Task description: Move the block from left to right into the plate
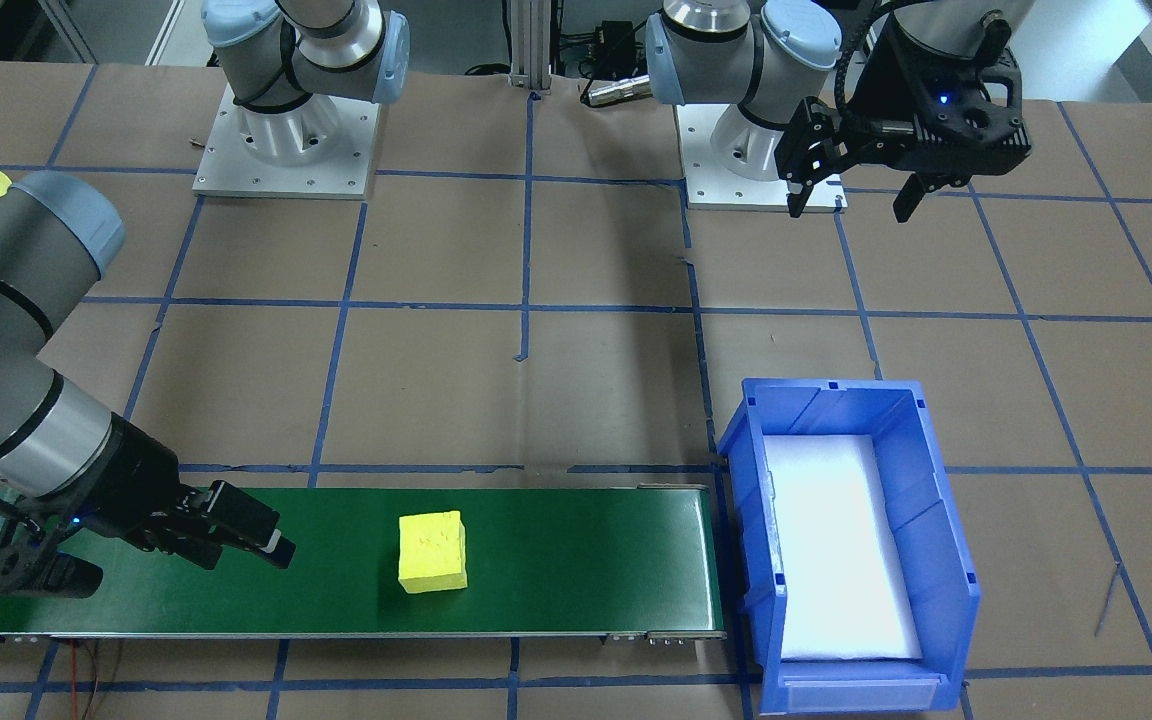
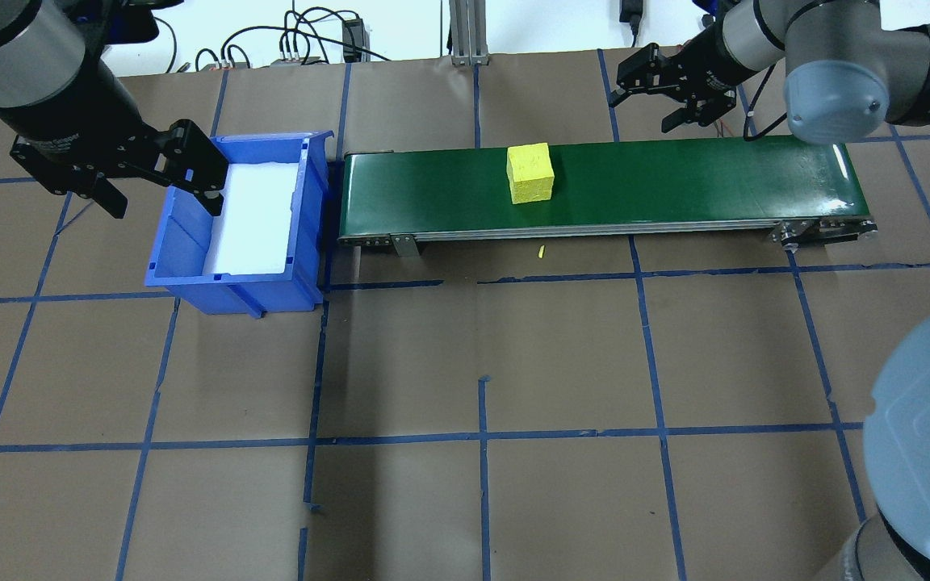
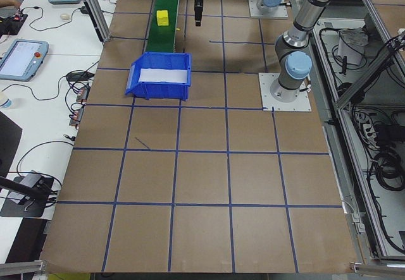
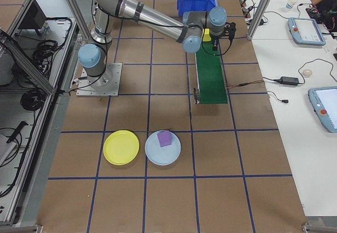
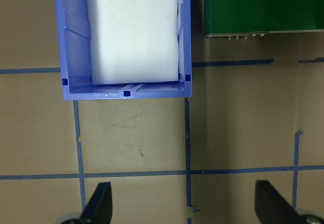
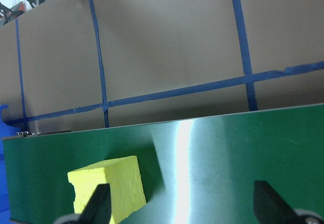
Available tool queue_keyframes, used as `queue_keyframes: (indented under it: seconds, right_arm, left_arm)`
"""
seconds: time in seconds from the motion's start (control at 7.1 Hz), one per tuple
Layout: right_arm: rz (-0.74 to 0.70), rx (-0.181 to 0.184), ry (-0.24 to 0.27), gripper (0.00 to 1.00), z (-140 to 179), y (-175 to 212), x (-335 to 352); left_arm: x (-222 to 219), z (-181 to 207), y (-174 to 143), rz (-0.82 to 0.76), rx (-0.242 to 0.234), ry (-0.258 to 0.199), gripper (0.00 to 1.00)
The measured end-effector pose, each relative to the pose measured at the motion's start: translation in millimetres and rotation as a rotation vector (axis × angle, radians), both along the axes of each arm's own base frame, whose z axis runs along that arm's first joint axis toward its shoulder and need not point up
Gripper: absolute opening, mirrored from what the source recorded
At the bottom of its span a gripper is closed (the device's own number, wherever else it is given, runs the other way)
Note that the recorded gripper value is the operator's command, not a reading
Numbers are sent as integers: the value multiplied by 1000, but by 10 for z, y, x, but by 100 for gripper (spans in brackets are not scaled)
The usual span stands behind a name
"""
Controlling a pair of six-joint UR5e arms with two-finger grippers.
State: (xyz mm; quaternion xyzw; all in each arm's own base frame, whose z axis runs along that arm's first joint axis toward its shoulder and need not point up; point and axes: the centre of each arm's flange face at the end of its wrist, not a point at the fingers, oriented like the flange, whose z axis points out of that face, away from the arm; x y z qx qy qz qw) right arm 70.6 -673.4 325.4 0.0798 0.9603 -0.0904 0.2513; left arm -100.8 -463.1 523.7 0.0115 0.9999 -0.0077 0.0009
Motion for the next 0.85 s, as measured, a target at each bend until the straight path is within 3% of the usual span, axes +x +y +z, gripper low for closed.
queue_keyframes:
  seconds: [0.42,0.85]
  right_arm:
    - [16,59,-23,100,-262,119,137]
    - [24,73,-22,100,-329,153,179]
  left_arm:
    - [6,-10,-4,0,4,1,100]
    - [6,-11,-4,1,5,2,100]
